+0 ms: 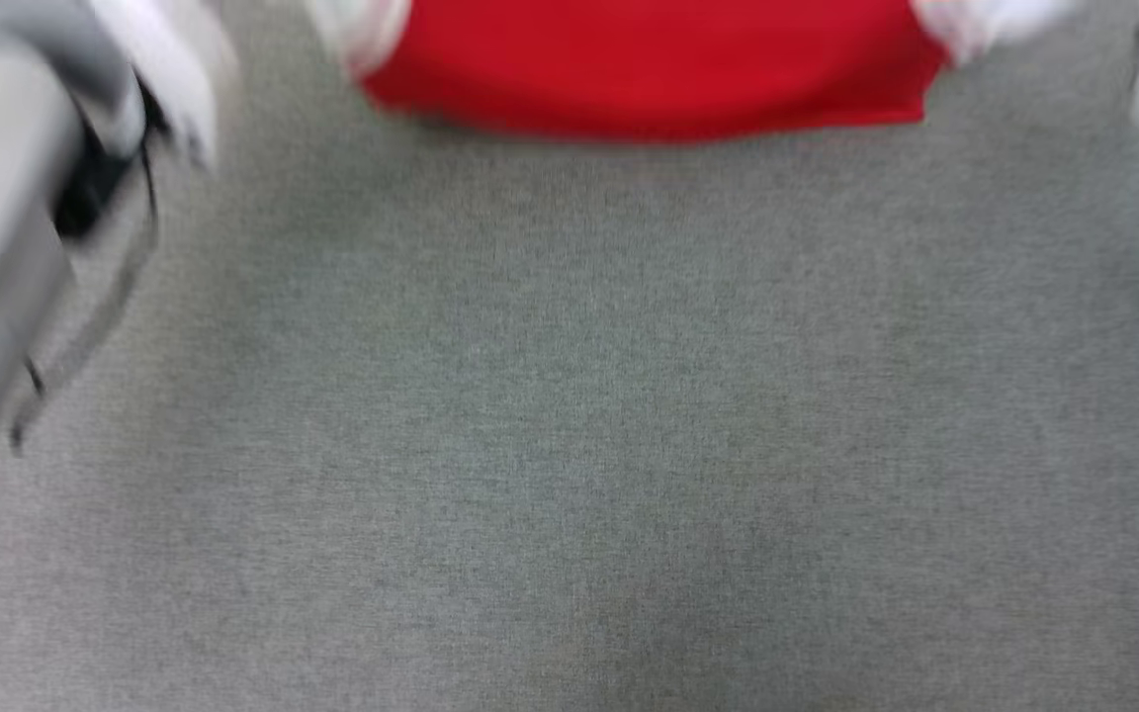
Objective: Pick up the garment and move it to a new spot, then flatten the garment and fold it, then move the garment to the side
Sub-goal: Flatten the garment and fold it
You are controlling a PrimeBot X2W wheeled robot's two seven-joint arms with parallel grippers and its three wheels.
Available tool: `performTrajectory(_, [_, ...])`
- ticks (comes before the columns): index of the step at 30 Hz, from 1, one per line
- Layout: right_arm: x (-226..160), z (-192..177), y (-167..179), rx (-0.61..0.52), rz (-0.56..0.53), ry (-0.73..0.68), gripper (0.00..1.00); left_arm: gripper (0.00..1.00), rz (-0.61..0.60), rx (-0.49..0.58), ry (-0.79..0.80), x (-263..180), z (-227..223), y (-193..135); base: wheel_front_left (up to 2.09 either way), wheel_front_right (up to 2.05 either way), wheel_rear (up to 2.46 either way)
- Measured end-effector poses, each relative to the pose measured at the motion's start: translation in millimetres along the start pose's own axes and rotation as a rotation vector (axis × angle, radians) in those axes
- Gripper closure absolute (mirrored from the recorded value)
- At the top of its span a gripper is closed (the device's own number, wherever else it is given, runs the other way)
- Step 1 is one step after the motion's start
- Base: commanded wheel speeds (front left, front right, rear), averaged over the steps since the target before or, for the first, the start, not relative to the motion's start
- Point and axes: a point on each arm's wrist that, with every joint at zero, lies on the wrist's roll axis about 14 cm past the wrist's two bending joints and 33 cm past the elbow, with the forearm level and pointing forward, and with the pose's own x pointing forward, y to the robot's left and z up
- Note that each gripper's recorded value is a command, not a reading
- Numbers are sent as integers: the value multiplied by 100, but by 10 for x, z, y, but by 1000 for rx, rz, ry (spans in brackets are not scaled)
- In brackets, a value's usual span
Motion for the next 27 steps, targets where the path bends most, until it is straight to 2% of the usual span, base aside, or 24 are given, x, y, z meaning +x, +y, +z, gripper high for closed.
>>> performTrajectory(5, [-357, -446, 314, 61, 62, 65, 100, 100, 0, -105, 65, -454, -459, -325, 0, 0, 0])
performTrajectory(10, [-801, -874, 487, 133, 75, 142, 100, 100, 10, -172, 156, -1021, -859, -560, 0, 0, 0])
performTrajectory(17, [-1454, -1335, 675, 211, 73, 258, 100, 100, 6, -268, 266, -1758, -1171, -986, 0, 0, 0])
performTrajectory(27, [-2269, -1882, 894, 319, 36, 403, 100, 100, 30, -339, 421, -2549, -1521, -1296, 0, 0, 0])
